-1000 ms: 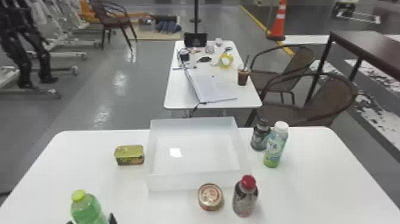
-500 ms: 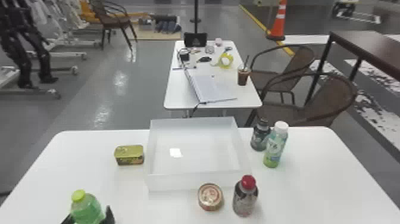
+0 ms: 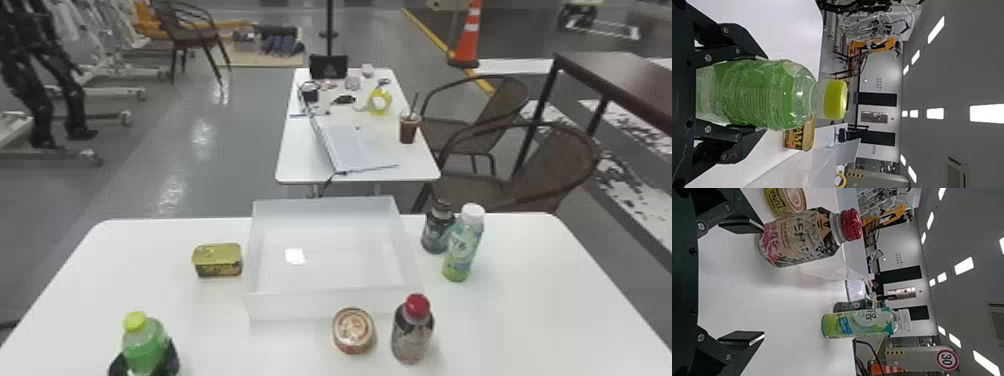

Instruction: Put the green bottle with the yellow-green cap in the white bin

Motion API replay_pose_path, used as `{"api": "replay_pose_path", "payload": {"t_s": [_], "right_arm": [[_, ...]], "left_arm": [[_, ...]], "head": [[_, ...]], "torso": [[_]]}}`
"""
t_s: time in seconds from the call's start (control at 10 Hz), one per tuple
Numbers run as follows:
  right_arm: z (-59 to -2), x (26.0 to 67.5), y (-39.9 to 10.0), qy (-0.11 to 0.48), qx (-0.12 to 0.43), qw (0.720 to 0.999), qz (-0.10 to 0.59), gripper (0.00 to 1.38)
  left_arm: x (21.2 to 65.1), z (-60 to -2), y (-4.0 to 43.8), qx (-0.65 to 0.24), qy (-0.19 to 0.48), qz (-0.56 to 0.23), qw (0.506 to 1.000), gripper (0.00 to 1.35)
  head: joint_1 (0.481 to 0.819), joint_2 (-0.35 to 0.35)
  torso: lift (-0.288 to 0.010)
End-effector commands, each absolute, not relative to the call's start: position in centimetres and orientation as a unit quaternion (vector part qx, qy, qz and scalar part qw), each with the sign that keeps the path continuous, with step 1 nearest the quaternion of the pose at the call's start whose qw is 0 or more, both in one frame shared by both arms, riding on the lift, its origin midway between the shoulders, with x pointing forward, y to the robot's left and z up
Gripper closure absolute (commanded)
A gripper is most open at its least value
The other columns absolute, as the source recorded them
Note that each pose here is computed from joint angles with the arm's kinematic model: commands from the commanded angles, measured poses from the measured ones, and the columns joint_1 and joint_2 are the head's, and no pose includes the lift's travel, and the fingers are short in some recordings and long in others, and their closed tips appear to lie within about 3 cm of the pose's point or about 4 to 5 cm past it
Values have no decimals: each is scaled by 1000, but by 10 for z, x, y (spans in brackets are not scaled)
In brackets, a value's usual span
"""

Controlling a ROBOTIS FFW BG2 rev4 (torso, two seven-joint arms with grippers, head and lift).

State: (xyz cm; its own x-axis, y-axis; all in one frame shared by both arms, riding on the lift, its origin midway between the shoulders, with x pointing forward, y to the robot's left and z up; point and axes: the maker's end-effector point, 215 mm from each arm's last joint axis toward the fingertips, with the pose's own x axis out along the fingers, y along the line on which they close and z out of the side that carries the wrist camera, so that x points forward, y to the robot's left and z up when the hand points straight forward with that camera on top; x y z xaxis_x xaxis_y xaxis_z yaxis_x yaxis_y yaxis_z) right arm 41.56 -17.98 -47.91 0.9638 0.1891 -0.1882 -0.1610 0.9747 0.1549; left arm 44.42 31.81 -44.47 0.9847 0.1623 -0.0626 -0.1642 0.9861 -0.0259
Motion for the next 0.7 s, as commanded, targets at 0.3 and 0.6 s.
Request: {"api": "replay_pose_path", "payload": {"t_s": [0.3, 0.6], "right_arm": [[-480, 416, -180, 102, 70, 988, 88, 325], [-479, 419, -178, 100, 70, 988, 90, 325]], "left_arm": [[501, -319, 247, 112, -96, -37, 988, 702], [540, -286, 176, 140, -135, -131, 972, 703]], "head": [[549, 0], [549, 0]], "torso": [[-100], [-100]]}}
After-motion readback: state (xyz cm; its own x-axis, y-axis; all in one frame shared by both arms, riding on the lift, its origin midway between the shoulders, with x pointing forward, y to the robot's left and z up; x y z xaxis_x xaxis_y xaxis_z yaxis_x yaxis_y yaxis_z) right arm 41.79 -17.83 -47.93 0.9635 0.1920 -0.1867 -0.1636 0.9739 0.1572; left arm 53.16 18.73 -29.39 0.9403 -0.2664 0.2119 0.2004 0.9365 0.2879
